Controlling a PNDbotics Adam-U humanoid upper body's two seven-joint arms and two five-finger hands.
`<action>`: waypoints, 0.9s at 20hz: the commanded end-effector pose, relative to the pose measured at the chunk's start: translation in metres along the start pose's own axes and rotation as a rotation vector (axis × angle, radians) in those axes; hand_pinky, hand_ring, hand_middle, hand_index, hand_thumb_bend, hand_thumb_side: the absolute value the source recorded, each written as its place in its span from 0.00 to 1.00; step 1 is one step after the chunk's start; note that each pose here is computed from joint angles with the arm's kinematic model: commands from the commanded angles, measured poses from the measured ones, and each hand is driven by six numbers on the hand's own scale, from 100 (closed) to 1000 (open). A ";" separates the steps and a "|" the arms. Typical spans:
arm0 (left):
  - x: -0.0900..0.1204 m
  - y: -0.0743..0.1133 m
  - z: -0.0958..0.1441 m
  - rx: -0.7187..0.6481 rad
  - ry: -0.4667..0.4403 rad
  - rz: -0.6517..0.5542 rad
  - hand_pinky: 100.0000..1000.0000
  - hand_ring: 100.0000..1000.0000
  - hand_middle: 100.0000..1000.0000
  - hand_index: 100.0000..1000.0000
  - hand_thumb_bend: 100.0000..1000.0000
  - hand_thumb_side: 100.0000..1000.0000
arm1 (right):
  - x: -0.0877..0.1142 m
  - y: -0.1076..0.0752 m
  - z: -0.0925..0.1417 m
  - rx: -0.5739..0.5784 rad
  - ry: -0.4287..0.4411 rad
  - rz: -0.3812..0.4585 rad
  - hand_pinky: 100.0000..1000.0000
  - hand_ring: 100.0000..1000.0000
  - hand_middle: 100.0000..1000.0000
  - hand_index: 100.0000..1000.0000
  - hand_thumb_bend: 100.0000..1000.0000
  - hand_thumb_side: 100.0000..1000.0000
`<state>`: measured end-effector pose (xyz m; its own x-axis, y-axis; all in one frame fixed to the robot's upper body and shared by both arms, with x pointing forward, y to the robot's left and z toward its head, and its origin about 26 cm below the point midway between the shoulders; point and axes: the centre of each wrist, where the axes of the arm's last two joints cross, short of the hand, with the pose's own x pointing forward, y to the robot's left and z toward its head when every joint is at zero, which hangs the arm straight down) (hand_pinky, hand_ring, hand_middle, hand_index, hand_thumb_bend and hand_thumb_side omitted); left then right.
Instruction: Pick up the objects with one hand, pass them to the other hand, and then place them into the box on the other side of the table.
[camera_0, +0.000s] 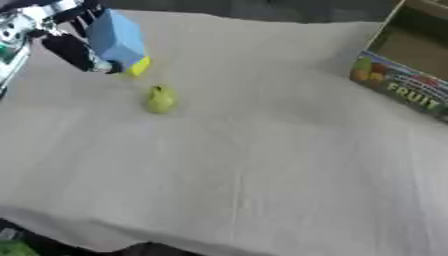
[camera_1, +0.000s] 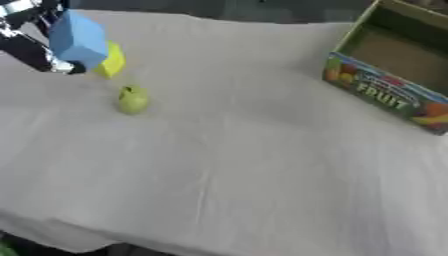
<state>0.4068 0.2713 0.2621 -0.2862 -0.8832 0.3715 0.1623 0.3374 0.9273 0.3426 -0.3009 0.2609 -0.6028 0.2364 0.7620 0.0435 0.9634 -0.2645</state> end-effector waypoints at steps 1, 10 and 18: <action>0.010 -0.009 -0.009 0.044 -0.039 0.023 0.61 0.60 0.54 0.45 0.15 0.00 | 0.022 0.007 -0.011 0.087 -0.079 0.039 1.00 1.00 0.84 0.87 0.00 0.50; 0.023 -0.067 -0.024 0.155 -0.135 0.004 0.59 0.58 0.52 0.44 0.20 0.00 | 0.050 0.056 -0.042 0.441 -0.168 0.356 1.00 1.00 0.80 0.83 0.00 0.21; 0.035 -0.102 -0.029 0.240 -0.270 -0.039 0.57 0.56 0.50 0.43 0.15 0.00 | 0.060 0.116 -0.070 0.757 -0.248 0.548 1.00 1.00 0.82 0.85 0.00 0.12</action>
<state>0.4077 0.1980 0.1719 -0.5069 -0.7973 0.3275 -0.0343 0.3983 0.9166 0.3663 -0.1715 0.3132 -0.7972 0.5065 0.3284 -0.1152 0.4063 -0.9065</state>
